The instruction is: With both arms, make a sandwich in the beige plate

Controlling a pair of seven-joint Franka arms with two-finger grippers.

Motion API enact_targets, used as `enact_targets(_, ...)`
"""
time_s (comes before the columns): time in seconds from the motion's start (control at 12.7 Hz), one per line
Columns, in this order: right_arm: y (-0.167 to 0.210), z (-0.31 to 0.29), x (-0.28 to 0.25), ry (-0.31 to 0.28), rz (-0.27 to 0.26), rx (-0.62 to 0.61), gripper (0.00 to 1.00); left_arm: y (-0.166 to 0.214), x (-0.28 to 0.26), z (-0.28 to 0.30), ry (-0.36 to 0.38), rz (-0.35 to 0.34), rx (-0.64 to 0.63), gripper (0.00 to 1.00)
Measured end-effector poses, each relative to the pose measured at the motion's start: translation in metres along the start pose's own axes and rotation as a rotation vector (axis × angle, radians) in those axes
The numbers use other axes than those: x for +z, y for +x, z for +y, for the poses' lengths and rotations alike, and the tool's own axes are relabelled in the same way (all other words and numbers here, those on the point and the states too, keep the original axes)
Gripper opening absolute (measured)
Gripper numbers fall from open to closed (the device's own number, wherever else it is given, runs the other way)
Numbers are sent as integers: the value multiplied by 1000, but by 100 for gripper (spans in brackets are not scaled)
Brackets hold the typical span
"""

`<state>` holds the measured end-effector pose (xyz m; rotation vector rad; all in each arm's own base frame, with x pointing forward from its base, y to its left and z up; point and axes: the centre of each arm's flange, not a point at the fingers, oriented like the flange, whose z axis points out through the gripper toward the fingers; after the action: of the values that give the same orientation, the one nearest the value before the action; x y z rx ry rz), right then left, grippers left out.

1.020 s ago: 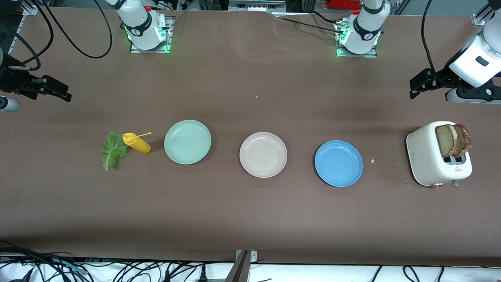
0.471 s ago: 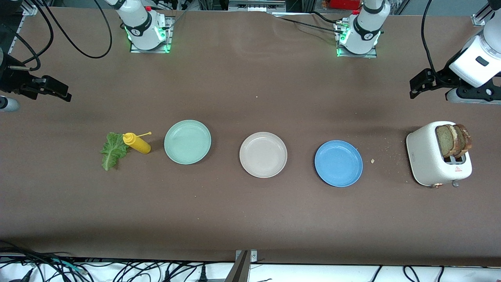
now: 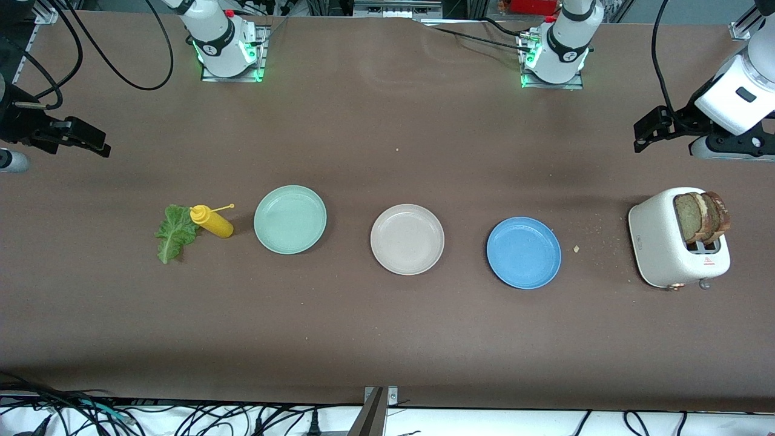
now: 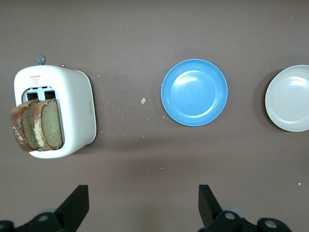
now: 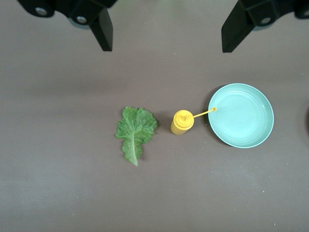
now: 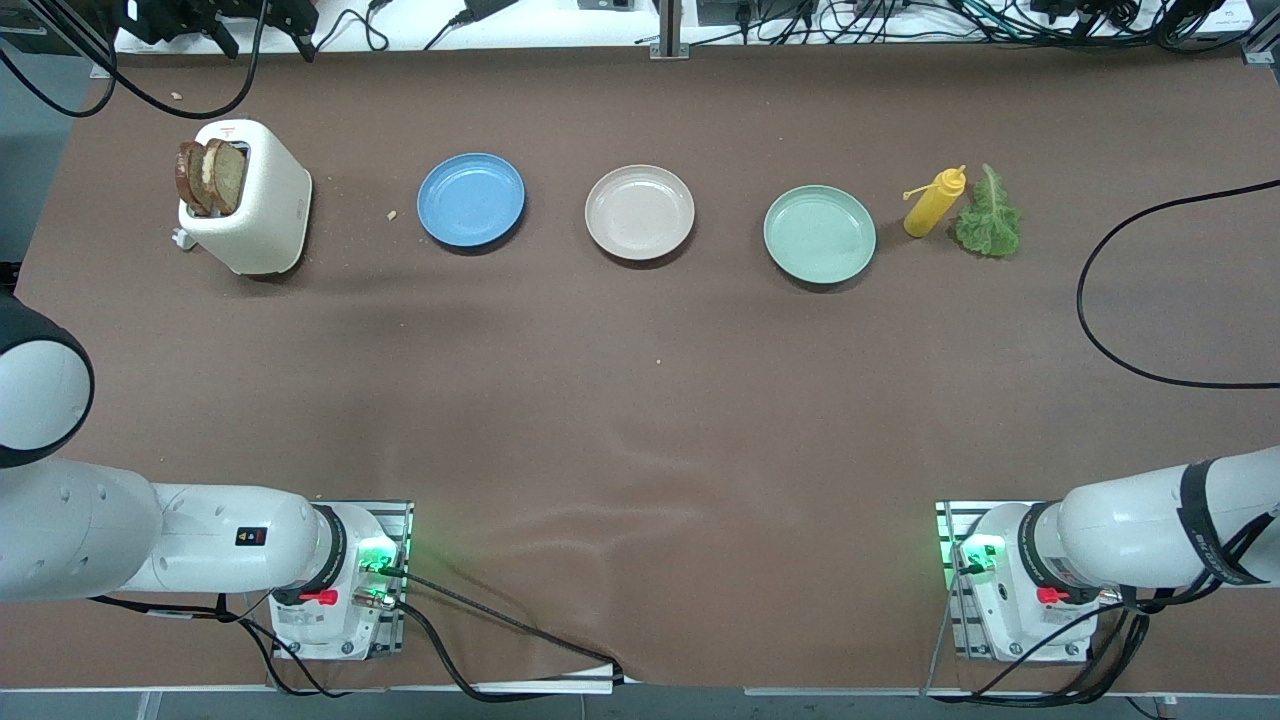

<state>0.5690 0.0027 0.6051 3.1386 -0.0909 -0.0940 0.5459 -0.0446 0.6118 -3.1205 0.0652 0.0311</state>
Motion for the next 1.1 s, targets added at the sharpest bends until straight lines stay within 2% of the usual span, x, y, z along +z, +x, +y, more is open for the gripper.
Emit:
enact_targets(0.78, 0, 0, 0, 0, 0, 0, 100, 1, 2, -8, 0, -5, -14, 100)
enact_targets(1.1, 0, 0, 0, 0, 0, 0, 100, 26, 51, -38, 10, -81, -61, 100)
